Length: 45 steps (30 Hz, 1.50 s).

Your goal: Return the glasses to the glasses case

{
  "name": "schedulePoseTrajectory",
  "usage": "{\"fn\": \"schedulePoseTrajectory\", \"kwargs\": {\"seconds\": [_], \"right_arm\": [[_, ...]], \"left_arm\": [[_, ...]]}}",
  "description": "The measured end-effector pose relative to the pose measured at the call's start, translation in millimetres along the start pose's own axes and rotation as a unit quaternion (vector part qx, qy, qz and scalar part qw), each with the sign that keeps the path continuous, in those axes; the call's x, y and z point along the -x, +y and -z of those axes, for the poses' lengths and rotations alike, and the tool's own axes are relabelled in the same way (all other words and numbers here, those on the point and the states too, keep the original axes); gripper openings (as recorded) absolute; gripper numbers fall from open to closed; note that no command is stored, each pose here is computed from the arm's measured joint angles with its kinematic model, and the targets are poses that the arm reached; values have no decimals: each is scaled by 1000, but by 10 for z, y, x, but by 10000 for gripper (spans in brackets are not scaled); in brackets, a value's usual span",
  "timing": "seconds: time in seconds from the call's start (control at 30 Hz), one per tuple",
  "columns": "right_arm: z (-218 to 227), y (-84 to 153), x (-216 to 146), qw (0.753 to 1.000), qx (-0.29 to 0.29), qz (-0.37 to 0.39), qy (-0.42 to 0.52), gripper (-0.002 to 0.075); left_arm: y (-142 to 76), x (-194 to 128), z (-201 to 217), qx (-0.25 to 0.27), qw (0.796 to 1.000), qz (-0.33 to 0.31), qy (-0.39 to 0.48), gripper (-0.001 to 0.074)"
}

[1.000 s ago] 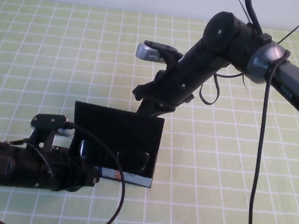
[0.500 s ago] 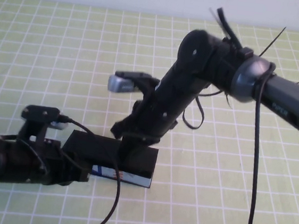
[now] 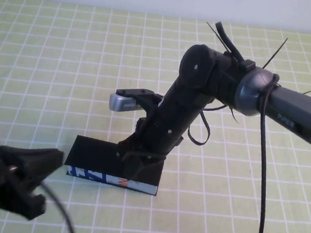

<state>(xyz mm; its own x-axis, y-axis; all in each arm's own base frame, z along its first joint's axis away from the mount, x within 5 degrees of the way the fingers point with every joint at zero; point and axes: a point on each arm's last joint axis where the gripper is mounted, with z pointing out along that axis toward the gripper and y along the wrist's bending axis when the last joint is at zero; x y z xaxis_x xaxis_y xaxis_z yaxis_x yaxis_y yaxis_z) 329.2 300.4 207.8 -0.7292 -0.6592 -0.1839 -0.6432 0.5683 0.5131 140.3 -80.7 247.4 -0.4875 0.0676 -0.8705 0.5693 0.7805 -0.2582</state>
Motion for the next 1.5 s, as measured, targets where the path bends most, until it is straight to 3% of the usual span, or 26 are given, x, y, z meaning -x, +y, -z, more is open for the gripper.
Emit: {"fn": "schedulePoseTrajectory", "kwargs": {"seconds": [0.2,0.37,0.53,0.67,1.0,1.2,1.37,1.5], "right_arm": [[404,241,-44,998,-18,41,-40,-11],[976,598,-230,991,-43,84,-96,-11],[1418,908,-658,981,-62,100,-152,-11],[1604,1053,-1049,973,-73,99,-196,-11],[1746,1175,-2104,950,-116,89,-277,-11],[1689,1133,-2705,916,-148,102,-360,-11],[1569,1068,-3063,885,-150,106,-429,-11],[1407,1001,-3253,883,-136,96,-439,-11]], "left_arm": [[-72,-101,486,60,989,-42,-130,-2],[-58,-333,800,118,962,-69,-236,-2],[-5,-644,848,143,946,-94,-275,-2],[67,-826,778,158,946,-97,-267,-2],[85,-845,771,163,945,-91,-267,-2],[86,-844,771,164,945,-92,-267,-2],[86,-844,772,164,945,-91,-268,-2],[86,-844,772,164,945,-90,-268,-2]]}}
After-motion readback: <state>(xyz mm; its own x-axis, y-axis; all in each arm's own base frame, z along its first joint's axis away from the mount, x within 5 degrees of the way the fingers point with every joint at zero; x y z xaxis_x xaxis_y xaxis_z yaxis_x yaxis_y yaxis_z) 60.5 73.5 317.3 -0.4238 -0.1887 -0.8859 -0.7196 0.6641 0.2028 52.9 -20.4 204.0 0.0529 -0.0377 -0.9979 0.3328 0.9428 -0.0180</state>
